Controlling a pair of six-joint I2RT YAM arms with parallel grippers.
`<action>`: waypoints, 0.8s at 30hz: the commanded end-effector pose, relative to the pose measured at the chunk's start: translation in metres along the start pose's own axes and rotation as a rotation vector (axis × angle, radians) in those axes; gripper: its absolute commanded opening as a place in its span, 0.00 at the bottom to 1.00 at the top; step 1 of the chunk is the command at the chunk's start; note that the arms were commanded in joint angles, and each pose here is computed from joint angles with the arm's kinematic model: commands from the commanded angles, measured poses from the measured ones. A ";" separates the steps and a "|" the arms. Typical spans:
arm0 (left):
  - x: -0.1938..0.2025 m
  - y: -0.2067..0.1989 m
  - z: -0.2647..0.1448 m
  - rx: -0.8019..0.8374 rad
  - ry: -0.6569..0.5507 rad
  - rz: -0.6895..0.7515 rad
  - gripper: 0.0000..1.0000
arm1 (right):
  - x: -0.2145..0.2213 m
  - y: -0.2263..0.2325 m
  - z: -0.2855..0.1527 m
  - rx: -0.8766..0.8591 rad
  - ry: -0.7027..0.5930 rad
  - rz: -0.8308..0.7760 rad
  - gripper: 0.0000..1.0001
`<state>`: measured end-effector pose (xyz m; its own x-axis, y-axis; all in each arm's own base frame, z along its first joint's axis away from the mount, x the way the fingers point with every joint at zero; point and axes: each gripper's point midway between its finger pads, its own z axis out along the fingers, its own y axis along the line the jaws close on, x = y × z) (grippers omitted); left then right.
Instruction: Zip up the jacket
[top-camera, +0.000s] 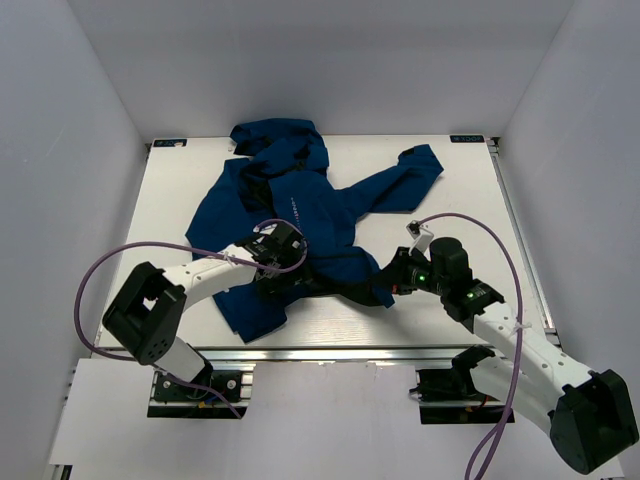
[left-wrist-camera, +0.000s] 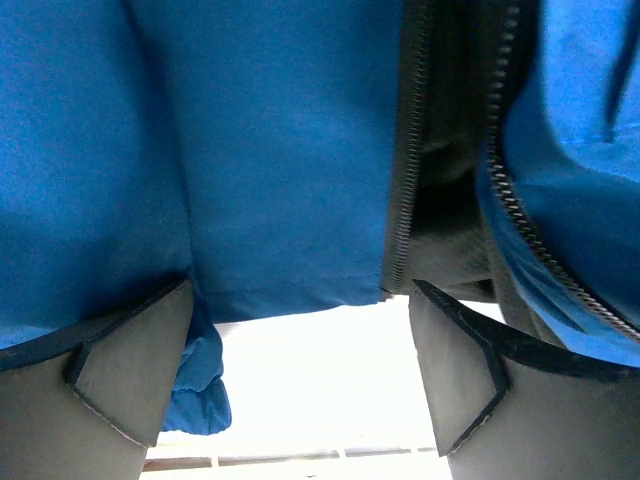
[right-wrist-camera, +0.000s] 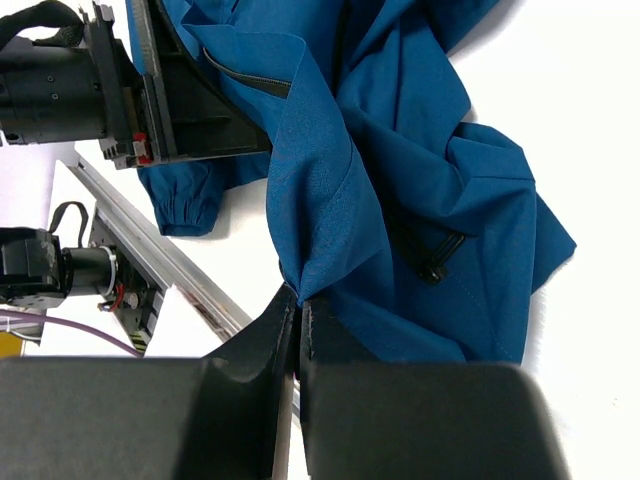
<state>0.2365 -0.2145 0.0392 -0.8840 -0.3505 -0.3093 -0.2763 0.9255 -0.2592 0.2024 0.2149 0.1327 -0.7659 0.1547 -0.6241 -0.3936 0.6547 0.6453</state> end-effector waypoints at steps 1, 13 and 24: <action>-0.003 0.006 0.000 -0.038 -0.018 0.006 0.98 | -0.009 0.006 0.002 -0.039 -0.029 -0.017 0.00; 0.000 -0.009 0.022 -0.005 0.016 0.029 0.86 | -0.008 0.006 0.001 -0.032 -0.032 -0.021 0.00; 0.005 -0.003 0.024 -0.015 0.029 0.036 0.59 | -0.008 -0.001 0.001 -0.005 -0.037 -0.013 0.00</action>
<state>0.2424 -0.2173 0.0205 -0.9004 -0.3143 -0.3007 -0.2575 0.9423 -0.2139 0.2026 0.2157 0.1321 -0.7703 0.1544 -0.6188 -0.3922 0.6505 0.6505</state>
